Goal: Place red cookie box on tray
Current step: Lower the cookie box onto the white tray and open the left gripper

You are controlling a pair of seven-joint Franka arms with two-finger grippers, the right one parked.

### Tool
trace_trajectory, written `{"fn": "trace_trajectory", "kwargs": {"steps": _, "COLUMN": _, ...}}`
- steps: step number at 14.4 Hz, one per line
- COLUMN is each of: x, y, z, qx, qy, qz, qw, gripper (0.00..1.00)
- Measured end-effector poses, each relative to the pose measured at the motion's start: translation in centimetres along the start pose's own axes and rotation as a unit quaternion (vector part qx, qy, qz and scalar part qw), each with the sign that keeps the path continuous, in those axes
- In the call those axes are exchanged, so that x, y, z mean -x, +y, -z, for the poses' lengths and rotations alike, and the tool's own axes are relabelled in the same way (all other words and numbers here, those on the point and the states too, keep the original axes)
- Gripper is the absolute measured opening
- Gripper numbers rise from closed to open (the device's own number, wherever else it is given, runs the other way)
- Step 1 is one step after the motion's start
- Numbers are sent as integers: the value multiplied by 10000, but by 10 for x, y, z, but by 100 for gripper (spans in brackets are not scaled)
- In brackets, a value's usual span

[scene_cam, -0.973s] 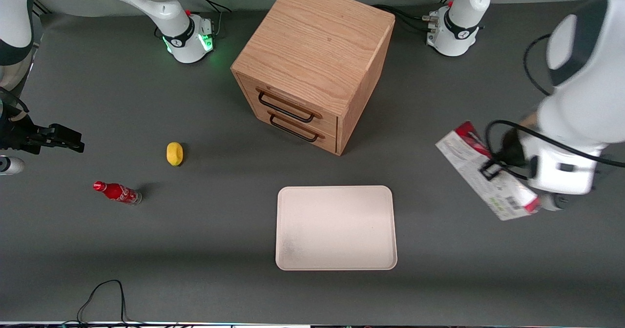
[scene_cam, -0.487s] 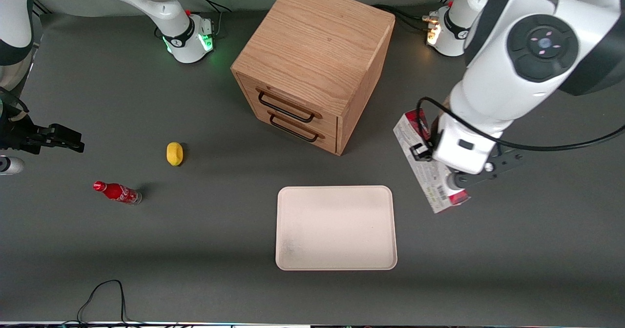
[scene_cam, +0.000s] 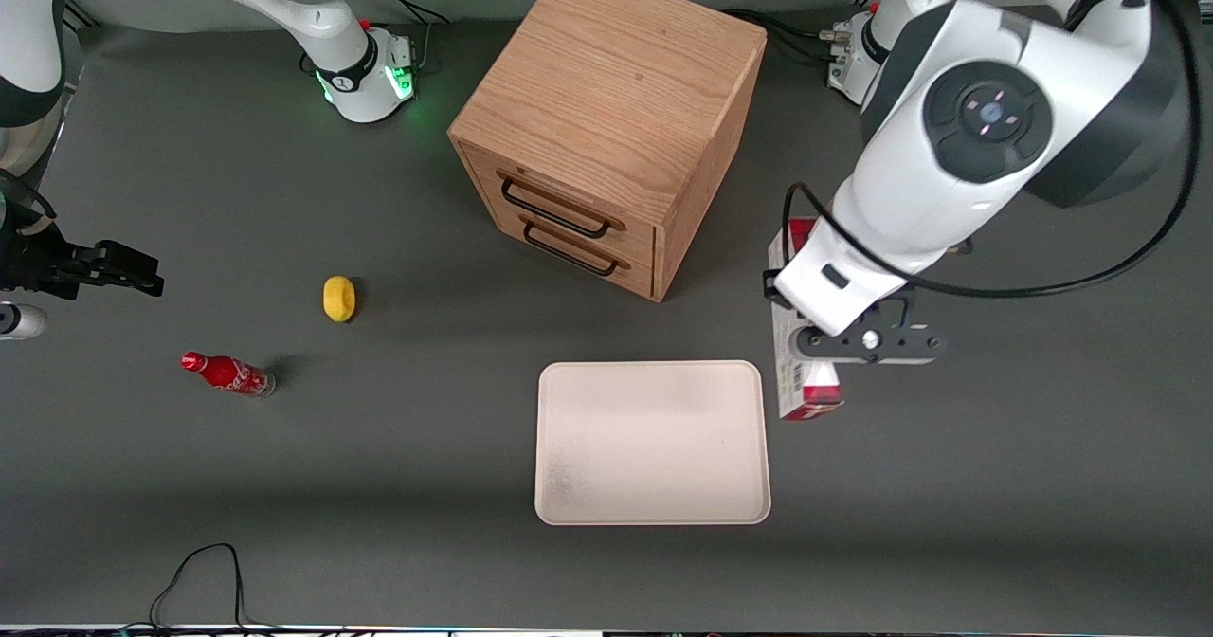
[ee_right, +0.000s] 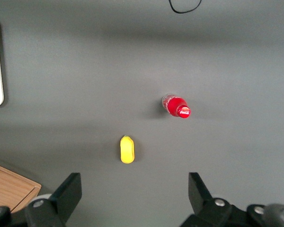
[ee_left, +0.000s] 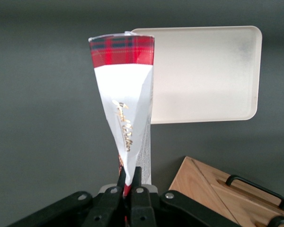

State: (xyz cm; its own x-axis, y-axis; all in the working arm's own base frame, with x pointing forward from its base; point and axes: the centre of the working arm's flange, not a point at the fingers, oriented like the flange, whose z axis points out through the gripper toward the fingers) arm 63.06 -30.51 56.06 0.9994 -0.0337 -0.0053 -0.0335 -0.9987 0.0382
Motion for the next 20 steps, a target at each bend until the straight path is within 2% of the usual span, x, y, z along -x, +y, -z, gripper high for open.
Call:
{"fn": "trace_trajectory", "kwargs": {"steps": 2, "x": -14, "y": 7, "z": -31, "qx": 69, "qy": 119, "qz": -65, "qw": 9999, "gripper": 3}}
{"fn": "trace_trajectory", "kwargs": {"steps": 4, "x": -26, "y": 12, "z": -70, "qx": 84, "qy": 126, "qz": -85, "qw": 9998, "gripper": 3}}
{"fn": "trace_trajectory", "kwargs": {"steps": 7, "x": -44, "y": 14, "z": -138, "qx": -58, "qy": 126, "qz": -113, "qw": 9998, "gripper": 3}}
{"fn": "trace_trajectory", "kwargs": {"steps": 12, "x": -63, "y": 17, "z": -247, "qx": -15, "qy": 261, "qz": -137, "qw": 9996, "gripper": 3}}
{"fn": "trace_trajectory", "kwargs": {"steps": 16, "x": -65, "y": 11, "z": -283, "qx": -147, "qy": 292, "qz": -200, "qw": 9993, "gripper": 3}}
{"fn": "trace_trajectory", "kwargs": {"steps": 20, "x": -65, "y": 11, "z": -297, "qx": -147, "qy": 272, "qz": -75, "qw": 9995, "gripper": 3}}
